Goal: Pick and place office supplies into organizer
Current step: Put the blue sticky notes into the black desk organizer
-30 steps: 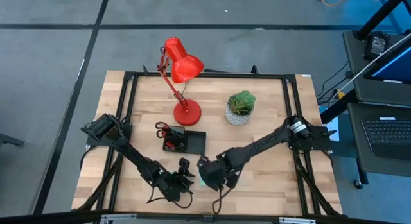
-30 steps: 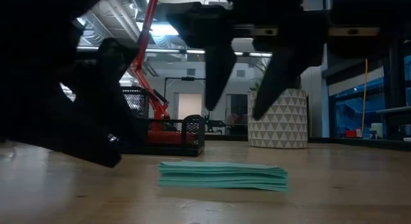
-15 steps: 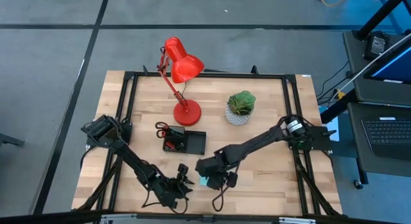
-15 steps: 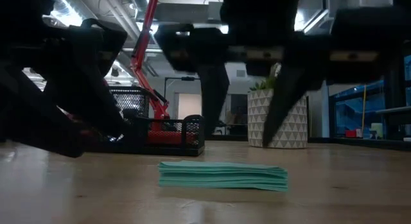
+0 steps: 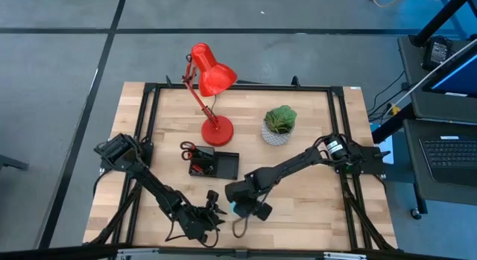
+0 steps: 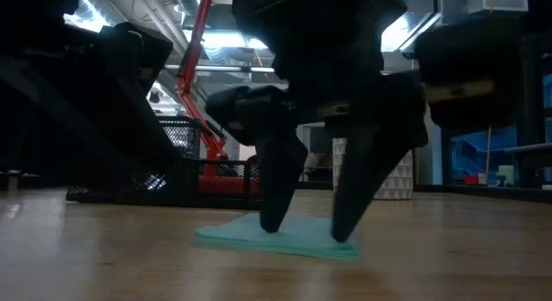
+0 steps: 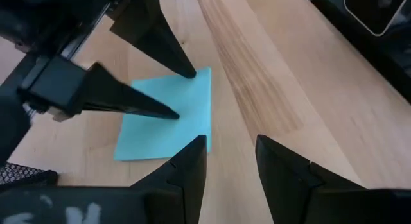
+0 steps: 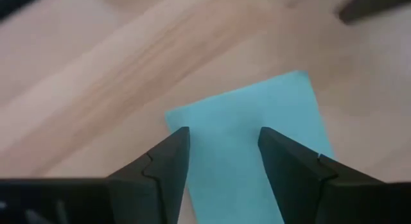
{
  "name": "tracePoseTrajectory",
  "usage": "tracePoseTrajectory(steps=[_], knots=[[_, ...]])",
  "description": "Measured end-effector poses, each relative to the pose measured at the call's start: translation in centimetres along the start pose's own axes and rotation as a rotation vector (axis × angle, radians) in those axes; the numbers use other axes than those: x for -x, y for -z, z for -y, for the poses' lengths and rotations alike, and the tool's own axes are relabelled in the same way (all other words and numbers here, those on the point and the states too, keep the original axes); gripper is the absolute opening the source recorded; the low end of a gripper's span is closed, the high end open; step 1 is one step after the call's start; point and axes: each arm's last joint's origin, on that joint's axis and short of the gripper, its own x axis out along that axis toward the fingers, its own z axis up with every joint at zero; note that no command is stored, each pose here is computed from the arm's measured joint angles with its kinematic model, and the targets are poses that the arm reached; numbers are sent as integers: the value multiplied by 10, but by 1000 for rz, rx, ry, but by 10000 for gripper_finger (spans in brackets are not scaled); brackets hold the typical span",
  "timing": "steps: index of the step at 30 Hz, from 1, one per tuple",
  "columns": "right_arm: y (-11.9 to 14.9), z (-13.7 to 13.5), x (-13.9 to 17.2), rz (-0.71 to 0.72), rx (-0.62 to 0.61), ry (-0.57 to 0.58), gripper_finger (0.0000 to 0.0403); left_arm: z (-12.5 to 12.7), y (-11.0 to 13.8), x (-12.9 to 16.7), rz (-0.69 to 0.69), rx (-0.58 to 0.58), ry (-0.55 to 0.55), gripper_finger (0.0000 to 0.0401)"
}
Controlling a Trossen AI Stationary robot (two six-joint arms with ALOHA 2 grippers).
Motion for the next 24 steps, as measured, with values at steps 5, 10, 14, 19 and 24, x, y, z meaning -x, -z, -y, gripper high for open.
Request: tracePoseTrajectory(steps=[5, 10, 14, 19, 24], knots=[[3, 6, 1, 3, -227, 19, 194, -1, 2, 0, -20, -63, -36, 129], [4, 6, 0, 3, -233, 16, 194, -10, 11, -2, -116, -305, -102, 129], [2, 6, 2, 12, -233, 17, 194, -22, 11, -10, -148, -322, -98, 132], [-5, 6, 13, 64, -249, -23, 194, -30, 11, -15, -164, -301, -60, 137], [-13, 3, 29, 92, -280, -20, 194, -30, 12, -15, -169, -319, -55, 134]])
